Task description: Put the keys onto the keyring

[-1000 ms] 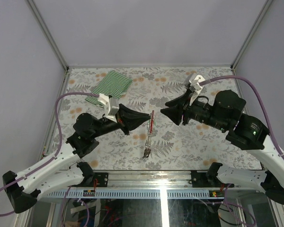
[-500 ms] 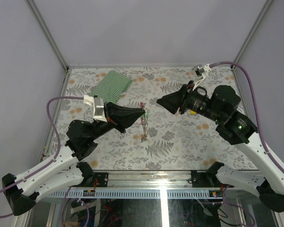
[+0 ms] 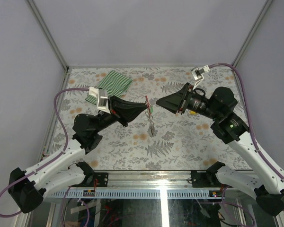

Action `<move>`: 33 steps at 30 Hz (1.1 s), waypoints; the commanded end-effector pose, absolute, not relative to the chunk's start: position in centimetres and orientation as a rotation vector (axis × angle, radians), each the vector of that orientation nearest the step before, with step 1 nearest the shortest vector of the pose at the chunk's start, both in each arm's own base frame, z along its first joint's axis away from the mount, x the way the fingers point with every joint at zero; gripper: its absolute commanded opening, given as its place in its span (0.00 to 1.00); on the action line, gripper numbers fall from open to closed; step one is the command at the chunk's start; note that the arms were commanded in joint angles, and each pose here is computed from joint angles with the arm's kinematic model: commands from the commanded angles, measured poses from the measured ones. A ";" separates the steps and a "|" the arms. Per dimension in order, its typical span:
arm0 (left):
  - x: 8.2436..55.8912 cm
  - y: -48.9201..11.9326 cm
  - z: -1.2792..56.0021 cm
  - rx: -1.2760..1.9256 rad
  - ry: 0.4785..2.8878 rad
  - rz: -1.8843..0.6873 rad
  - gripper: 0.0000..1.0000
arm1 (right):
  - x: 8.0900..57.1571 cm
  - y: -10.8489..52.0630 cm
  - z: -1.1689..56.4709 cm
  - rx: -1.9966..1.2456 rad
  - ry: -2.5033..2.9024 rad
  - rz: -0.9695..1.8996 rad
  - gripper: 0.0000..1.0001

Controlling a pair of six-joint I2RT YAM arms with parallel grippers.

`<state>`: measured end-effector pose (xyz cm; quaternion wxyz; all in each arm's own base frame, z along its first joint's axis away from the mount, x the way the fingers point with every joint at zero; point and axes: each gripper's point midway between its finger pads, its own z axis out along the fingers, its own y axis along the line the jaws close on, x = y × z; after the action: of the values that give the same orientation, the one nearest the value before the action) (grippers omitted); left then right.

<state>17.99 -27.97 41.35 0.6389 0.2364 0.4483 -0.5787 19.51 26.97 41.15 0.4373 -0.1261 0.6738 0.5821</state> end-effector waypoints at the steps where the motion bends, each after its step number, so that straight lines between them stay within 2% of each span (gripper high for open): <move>1: 16.1 -26.9 45.3 0.570 0.852 -1.328 0.00 | 17.9 27.1 43.8 -0.397 1.548 1.525 0.44; 5: 15.9 -26.9 45.4 0.578 0.852 -1.325 0.00 | 17.7 27.6 43.7 -0.431 1.546 1.567 0.44; 10: 15.8 -26.8 45.5 0.585 0.850 -1.326 0.00 | 17.6 28.1 43.7 -0.449 1.544 1.601 0.38; 20: 15.6 -26.8 45.7 0.591 0.841 -1.330 0.00 | 17.4 28.9 42.5 -0.489 1.604 1.641 0.42; 25: 15.6 -26.8 45.7 0.593 0.843 -1.326 0.00 | 17.1 29.0 42.6 -0.503 1.598 1.663 0.30; 27: 15.6 -26.8 45.7 0.591 0.842 -1.324 0.00 | 17.0 29.0 42.7 -0.509 1.593 1.673 0.28; 33: 15.6 -26.8 45.8 0.592 0.840 -1.323 0.00 | 16.8 29.2 42.5 -0.517 1.603 1.692 0.31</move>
<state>16.91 -28.11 41.80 0.6315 0.2595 0.4349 -0.5872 17.48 29.03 41.42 0.3682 -0.1805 0.6469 0.6430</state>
